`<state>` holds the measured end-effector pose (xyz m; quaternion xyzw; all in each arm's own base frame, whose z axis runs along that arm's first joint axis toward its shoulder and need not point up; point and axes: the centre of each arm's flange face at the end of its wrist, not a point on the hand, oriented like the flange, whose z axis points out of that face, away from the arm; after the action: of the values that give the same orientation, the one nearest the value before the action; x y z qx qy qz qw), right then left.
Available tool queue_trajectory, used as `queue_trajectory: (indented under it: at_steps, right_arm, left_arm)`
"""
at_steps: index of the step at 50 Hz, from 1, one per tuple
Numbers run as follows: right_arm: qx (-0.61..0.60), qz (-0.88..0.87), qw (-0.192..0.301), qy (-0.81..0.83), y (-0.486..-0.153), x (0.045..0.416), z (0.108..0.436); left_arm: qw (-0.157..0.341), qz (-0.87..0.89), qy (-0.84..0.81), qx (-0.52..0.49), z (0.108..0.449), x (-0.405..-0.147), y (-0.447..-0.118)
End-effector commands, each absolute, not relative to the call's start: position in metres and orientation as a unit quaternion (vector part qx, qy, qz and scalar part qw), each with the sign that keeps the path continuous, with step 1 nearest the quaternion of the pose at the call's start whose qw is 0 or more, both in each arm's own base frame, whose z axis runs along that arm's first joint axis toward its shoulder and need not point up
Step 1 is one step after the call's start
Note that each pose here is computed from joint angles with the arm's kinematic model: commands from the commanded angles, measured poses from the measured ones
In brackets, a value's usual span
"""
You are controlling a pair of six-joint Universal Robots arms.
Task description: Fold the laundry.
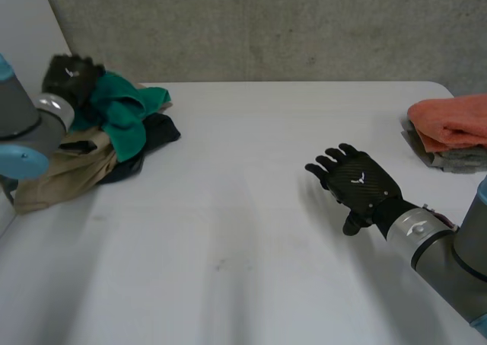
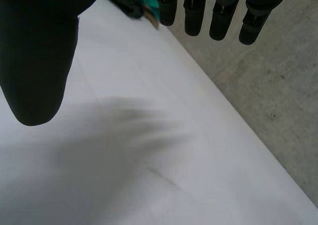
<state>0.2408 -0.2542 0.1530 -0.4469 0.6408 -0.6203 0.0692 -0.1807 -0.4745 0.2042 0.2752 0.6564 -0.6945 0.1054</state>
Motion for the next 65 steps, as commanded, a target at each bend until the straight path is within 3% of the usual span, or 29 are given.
queue_trajectory:
  at_steps: [1,5,12,18,22,25,29,30,34,39,41,49,56,60,65]
  right_arm:
    - [-0.437,-0.629,0.059,0.640,-0.260,0.237,0.158]
    - [-0.434,-0.633,0.056,0.639,-0.261,0.236,0.160]
    - [-0.405,-0.649,0.020,0.644,-0.267,0.229,0.173]
    - [-0.359,-0.673,-0.013,0.647,-0.278,0.214,0.194]
    - [-0.338,-0.676,-0.005,0.655,-0.283,0.211,0.198]
    - [-0.331,-0.675,-0.001,0.659,-0.285,0.209,0.198]
    - [-0.322,-0.672,-0.003,0.667,-0.289,0.201,0.195]
    - [-0.319,-0.671,-0.005,0.669,-0.291,0.198,0.195]
    - [-0.321,-0.672,-0.009,0.668,-0.292,0.197,0.195]
    - [-0.322,-0.673,-0.010,0.666,-0.293,0.197,0.196]
    - [-0.322,-0.672,-0.010,0.667,-0.294,0.197,0.195]
    - [-0.324,-0.662,-0.008,0.675,-0.295,0.197,0.186]
    - [-0.324,-0.661,-0.010,0.677,-0.295,0.197,0.185]
    - [-0.322,-0.662,-0.013,0.677,-0.296,0.196,0.185]
    - [-0.321,-0.662,-0.014,0.677,-0.296,0.196,0.185]
  left_arm:
    - [0.105,-0.680,0.662,0.299,0.185,-0.190,-0.475]
    - [0.075,-0.714,0.634,0.286,0.230,-0.212,-0.457]
    - [-0.044,-0.760,0.601,0.242,0.299,-0.260,-0.398]
    - [-0.201,-0.720,0.607,0.269,0.298,-0.331,-0.307]
    - [-0.232,-0.707,0.605,0.284,0.283,-0.354,-0.283]
    - [-0.213,-0.717,0.605,0.274,0.270,-0.353,-0.296]
    - [-0.138,-0.750,0.589,0.269,0.269,-0.337,-0.327]
    - [-0.092,-0.761,0.583,0.270,0.272,-0.321,-0.347]
    - [0.012,-0.764,0.584,0.275,0.263,-0.277,-0.394]
    - [0.074,-0.743,0.612,0.262,0.247,-0.227,-0.440]
    - [0.078,-0.722,0.636,0.260,0.234,-0.210,-0.456]
    - [0.047,-0.669,0.686,0.282,0.185,-0.187,-0.489]
    - [0.051,-0.672,0.686,0.276,0.174,-0.182,-0.499]
    - [0.044,-0.679,0.685,0.262,0.185,-0.190,-0.495]
    - [-0.010,-0.726,0.657,0.205,0.260,-0.214,-0.467]
